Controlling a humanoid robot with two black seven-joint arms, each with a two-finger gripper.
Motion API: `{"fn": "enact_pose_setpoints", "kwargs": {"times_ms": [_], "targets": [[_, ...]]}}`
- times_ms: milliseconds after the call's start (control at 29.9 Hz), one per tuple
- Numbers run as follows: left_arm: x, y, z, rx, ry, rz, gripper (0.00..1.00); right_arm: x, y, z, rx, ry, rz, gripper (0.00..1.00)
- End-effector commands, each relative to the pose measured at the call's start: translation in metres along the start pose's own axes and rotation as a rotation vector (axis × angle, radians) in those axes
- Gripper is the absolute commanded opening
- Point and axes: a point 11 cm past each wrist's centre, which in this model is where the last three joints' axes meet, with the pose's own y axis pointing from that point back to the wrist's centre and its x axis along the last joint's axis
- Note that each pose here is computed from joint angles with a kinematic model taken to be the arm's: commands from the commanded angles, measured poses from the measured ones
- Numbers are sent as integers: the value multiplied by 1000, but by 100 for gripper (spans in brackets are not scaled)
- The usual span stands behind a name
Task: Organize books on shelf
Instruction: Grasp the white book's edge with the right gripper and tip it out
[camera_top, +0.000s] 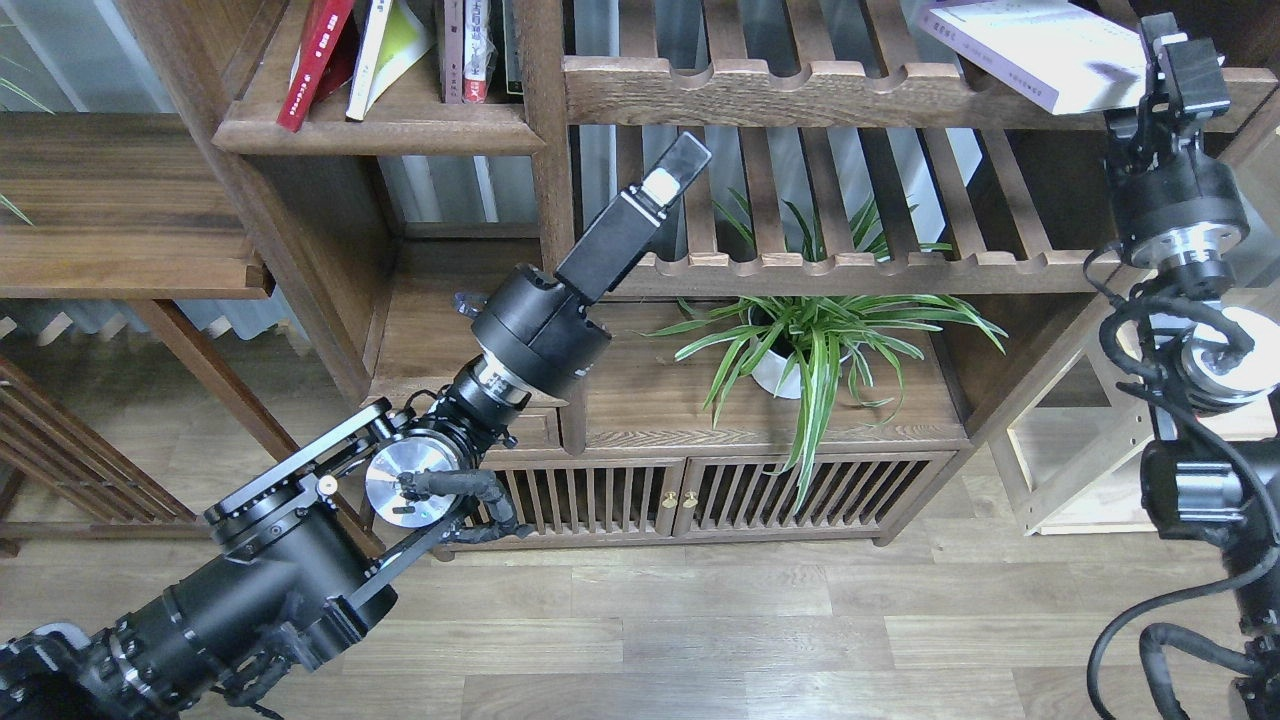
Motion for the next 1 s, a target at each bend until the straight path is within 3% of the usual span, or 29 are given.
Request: {"fn": "enact_pose_setpoints", "kwargs": {"times_ms": [0,368,635,802,969], "targets": [[0,0,0,0,0,1,99,1,-3,0,-2,0,31,86],[0,0,0,0,0,0,99,-1,-12,8,-31,-8,92,84],[1,1,0,-2,4,3,99,-2,-12,8,-31,-12,78,55],[2,3,-1,-2,6,9,99,-1,-12,12,-34,-18,79,48],[3,6,2,-3,0,15,99,-5,-12,11,-29,-21,28,26]]}}
